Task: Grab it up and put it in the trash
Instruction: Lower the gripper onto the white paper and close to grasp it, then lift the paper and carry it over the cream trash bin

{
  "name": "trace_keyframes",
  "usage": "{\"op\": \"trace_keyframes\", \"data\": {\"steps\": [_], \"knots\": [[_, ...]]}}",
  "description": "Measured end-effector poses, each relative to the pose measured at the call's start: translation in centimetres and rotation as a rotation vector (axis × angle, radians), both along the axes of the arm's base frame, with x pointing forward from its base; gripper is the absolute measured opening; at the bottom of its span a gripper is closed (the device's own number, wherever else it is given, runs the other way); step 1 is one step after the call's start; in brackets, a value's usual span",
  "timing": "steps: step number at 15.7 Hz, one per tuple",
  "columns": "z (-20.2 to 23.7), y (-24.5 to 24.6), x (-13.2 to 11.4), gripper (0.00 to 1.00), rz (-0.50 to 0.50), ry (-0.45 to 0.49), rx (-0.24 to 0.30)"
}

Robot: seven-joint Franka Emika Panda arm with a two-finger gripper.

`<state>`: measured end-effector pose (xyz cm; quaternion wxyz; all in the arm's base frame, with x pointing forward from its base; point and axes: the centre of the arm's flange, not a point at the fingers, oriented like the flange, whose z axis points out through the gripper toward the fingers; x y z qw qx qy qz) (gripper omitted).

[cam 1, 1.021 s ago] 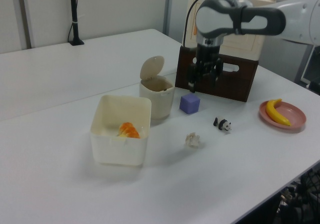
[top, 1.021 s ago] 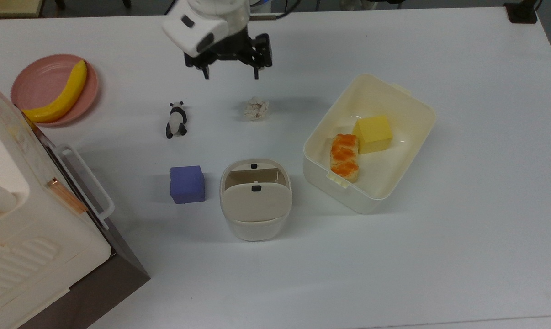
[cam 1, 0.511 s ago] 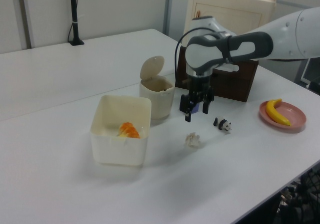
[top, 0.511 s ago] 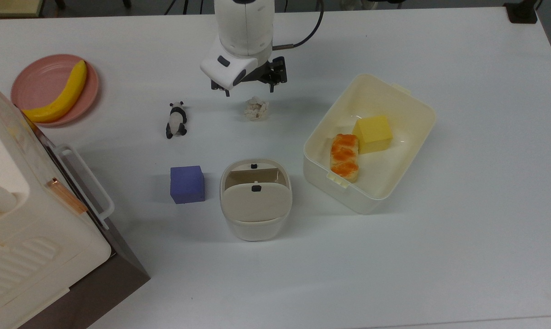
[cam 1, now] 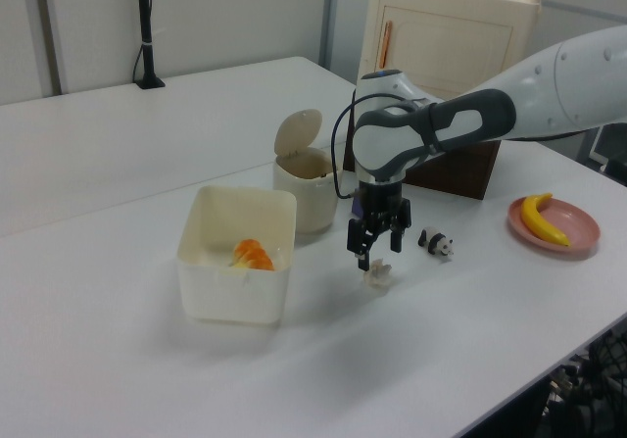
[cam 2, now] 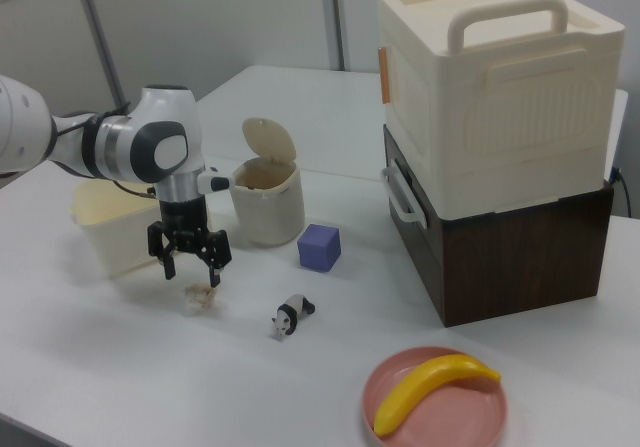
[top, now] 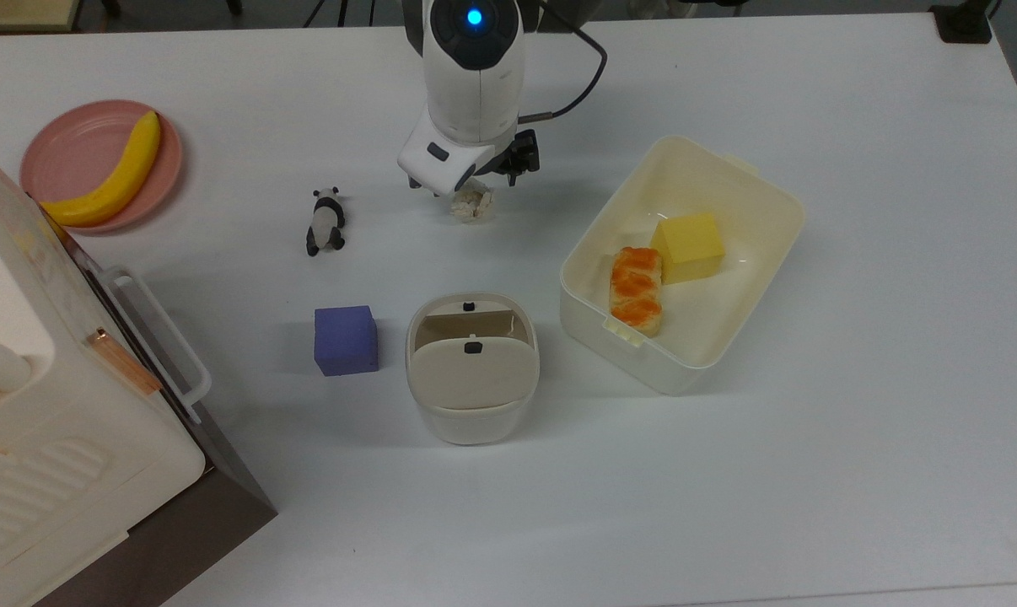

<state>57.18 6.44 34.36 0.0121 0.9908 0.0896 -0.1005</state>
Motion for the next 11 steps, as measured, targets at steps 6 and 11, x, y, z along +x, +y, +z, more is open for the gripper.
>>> {"op": "trace_keyframes", "data": {"steps": [6,11], "knots": [[-2.6,0.5,0.3,0.86,0.031,0.012,-0.018],[-3.1,1.3,0.3,0.40,0.050,0.017,-0.023]]}}
